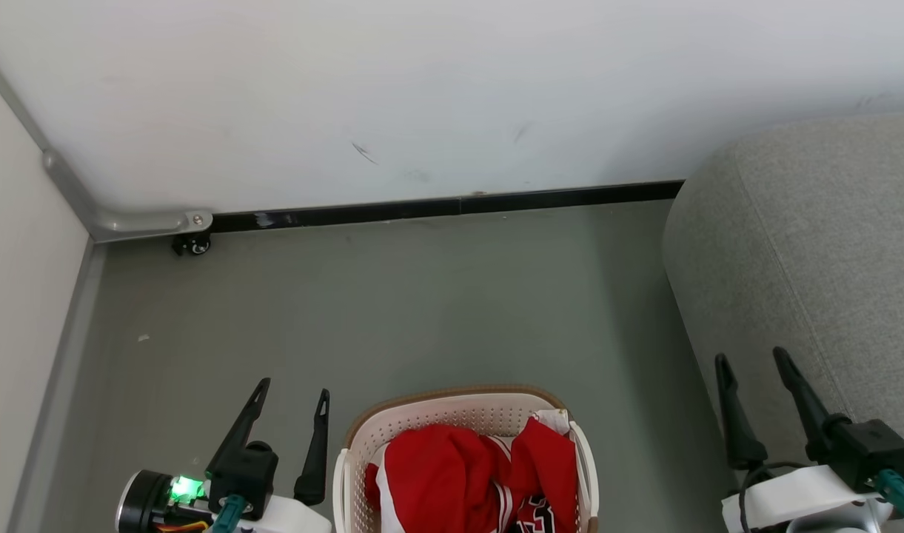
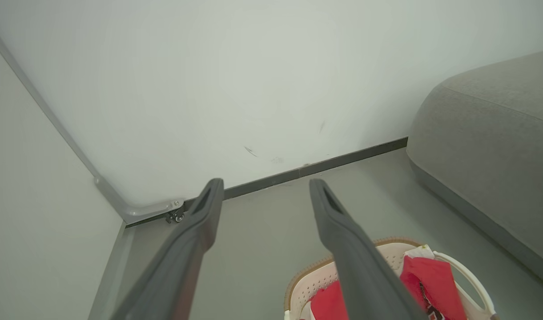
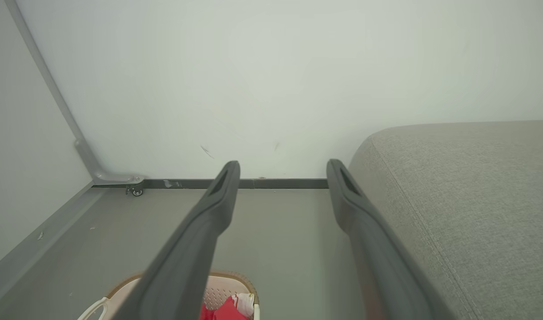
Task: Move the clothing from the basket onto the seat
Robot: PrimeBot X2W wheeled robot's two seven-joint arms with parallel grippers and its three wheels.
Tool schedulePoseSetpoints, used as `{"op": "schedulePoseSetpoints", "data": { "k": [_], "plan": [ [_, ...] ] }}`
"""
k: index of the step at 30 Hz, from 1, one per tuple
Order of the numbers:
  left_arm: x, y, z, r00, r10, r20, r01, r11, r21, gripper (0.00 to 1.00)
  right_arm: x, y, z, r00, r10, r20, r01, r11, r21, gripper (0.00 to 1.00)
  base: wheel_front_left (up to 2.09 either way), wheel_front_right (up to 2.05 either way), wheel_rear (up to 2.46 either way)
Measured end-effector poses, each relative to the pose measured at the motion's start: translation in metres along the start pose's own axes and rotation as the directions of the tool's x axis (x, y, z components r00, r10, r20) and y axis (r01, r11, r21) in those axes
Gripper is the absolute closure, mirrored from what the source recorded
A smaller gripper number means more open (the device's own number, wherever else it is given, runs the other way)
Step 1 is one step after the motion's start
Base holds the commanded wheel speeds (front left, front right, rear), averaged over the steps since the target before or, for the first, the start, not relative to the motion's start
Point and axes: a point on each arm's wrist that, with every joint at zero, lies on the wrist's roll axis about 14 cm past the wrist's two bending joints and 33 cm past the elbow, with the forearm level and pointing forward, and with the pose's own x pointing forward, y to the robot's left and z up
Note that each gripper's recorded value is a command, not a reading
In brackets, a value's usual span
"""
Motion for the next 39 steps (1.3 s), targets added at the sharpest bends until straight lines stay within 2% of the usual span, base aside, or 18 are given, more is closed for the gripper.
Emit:
{"op": "schedulePoseSetpoints", "data": {
  "k": [17,25,39],
  "plan": [
    [0.035,-0.039,-0.030,0.983,-0.162,-0.087,0.165,0.986,0.033,0.00,0.008,-0.036,0.002,0.994,-0.106,0.018,0.106,0.994,-0.007,0.00,0.00,0.00,0.00],
    [0.048,-0.063,-0.059,0.954,-0.251,-0.165,0.262,0.964,0.047,0.00,0.012,-0.057,0.001,0.986,-0.167,0.021,0.168,0.986,-0.015,0.00,0.00,0.00,0.00],
    [0.064,-0.092,-0.113,0.886,-0.353,-0.299,0.379,0.925,0.031,0.00,0.027,-0.073,-0.003,0.977,-0.210,0.022,0.211,0.977,-0.019,0.00,0.00,0.00,0.00]
  ]
}}
